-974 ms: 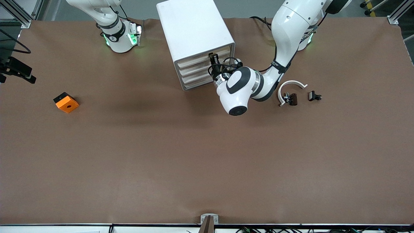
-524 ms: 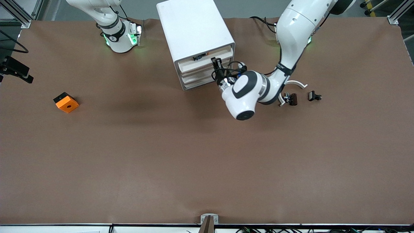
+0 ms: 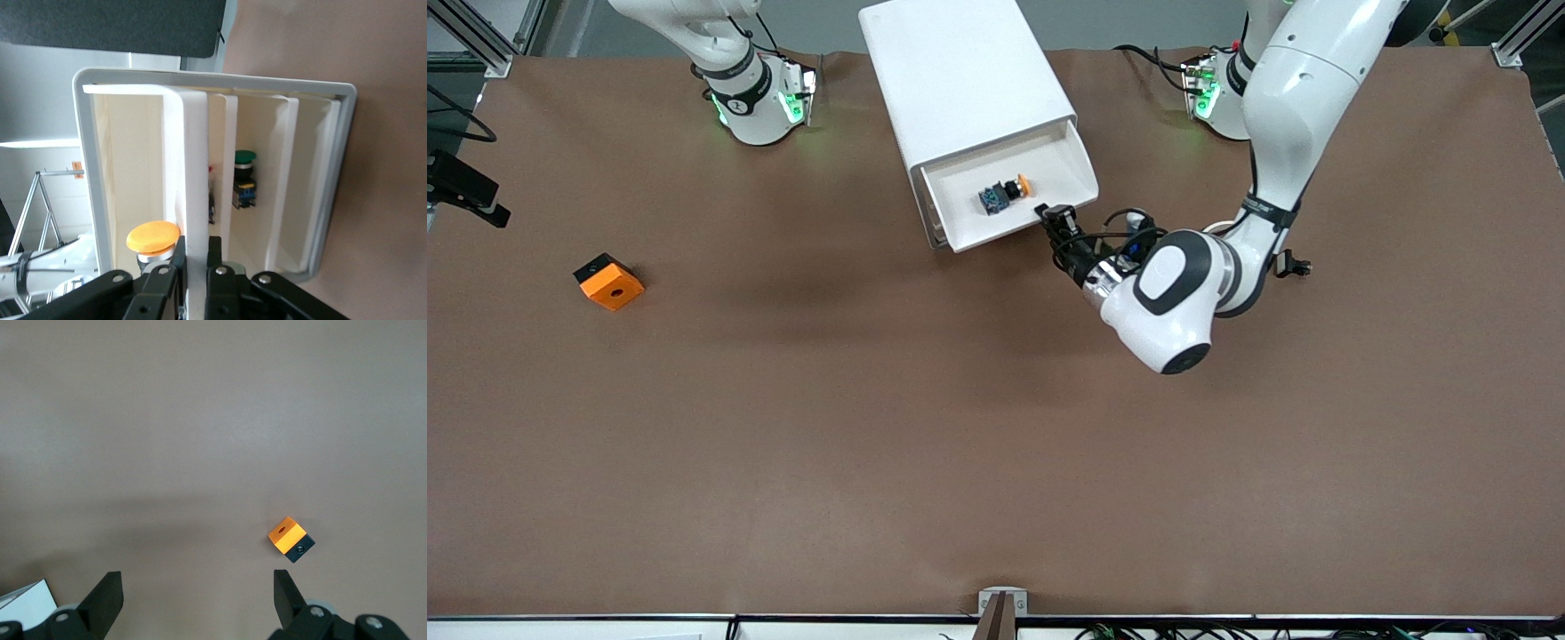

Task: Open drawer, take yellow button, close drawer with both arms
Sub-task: 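Withdraw the left gripper while the right gripper reaches toward the drawer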

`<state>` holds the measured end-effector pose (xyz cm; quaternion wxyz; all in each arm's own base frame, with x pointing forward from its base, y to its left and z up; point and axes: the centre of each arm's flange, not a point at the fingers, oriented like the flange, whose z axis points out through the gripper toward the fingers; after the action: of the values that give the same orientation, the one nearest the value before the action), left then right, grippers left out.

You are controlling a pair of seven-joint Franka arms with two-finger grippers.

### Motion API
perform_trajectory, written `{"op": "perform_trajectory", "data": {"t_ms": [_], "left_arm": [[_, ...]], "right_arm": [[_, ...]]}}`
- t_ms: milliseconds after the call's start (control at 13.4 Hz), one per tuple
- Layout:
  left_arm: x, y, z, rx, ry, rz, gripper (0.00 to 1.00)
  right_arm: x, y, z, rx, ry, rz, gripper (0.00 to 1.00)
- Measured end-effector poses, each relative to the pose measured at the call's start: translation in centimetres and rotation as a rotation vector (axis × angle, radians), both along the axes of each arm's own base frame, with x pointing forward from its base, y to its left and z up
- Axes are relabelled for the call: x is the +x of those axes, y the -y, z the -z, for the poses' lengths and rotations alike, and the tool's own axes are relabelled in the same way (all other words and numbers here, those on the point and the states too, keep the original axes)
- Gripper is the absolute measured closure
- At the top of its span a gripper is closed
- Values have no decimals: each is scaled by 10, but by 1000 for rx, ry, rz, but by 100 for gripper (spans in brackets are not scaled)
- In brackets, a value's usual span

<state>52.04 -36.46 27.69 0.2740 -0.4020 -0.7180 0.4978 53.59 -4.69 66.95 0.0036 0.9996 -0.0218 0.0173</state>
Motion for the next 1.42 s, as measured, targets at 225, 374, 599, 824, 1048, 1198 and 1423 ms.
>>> {"op": "perform_trajectory", "data": {"t_ms": [225,374,599,824,1048,1198,1423], "left_arm": [[23,-31,-4,1,10,-48,61],[41,-53,-12,10,41,-74,37],[69,-86,-28,49,124,-86,7],[99,-122,-53,113,257,-69,0],[125,-167,-77,162,403,-33,0],[139,-209,-81,224,470,-14,0],[154,-272,-83,249,553,16,0]], "right_arm": [[4,-13,5,0,-8,-24,0],[8,-20,11,0,-18,-37,0],[10,-26,14,0,-24,-46,0],[8,-55,16,2,-48,66,0],[-4,-128,21,-13,-99,251,0],[-14,-175,21,-22,-99,359,0],[-42,-255,23,-48,-104,546,0]]}}
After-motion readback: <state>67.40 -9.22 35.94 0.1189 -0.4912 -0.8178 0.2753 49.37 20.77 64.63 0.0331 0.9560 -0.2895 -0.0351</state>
